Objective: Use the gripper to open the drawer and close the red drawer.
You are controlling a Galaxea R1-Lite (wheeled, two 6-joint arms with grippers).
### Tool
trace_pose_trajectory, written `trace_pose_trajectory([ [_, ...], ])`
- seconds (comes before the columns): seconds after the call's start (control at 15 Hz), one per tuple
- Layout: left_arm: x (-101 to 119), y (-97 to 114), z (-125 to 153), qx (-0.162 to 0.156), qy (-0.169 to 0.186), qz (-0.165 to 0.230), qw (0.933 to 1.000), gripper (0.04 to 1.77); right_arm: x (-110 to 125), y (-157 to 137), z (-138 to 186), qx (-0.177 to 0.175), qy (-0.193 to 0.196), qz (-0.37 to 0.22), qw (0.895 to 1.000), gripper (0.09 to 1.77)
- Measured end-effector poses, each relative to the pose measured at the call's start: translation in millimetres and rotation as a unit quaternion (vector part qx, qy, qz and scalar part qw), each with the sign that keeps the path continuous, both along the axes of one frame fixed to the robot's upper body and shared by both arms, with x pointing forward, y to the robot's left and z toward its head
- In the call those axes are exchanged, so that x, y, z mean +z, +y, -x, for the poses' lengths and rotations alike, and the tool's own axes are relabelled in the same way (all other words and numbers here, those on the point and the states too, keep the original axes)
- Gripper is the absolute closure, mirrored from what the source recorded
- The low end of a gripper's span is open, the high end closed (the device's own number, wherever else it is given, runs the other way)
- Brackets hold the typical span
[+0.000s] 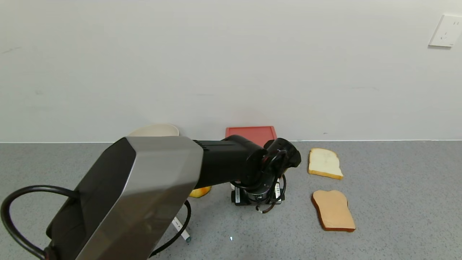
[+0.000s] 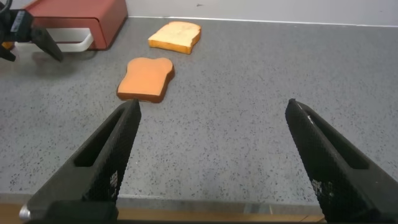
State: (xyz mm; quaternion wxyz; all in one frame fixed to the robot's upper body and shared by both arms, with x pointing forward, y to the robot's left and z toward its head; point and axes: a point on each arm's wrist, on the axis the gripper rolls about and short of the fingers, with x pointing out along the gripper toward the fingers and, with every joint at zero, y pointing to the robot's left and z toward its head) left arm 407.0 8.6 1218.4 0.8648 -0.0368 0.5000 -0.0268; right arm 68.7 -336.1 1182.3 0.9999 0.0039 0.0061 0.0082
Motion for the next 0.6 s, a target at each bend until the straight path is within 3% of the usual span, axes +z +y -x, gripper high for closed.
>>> trace_pose_trajectory([
  [0.6, -16, -4, -19, 0.012, -0.065, -0.024, 0.9975, 0.09, 0, 0, 0, 0.000, 0.000, 0.000, 1.000, 0.15],
])
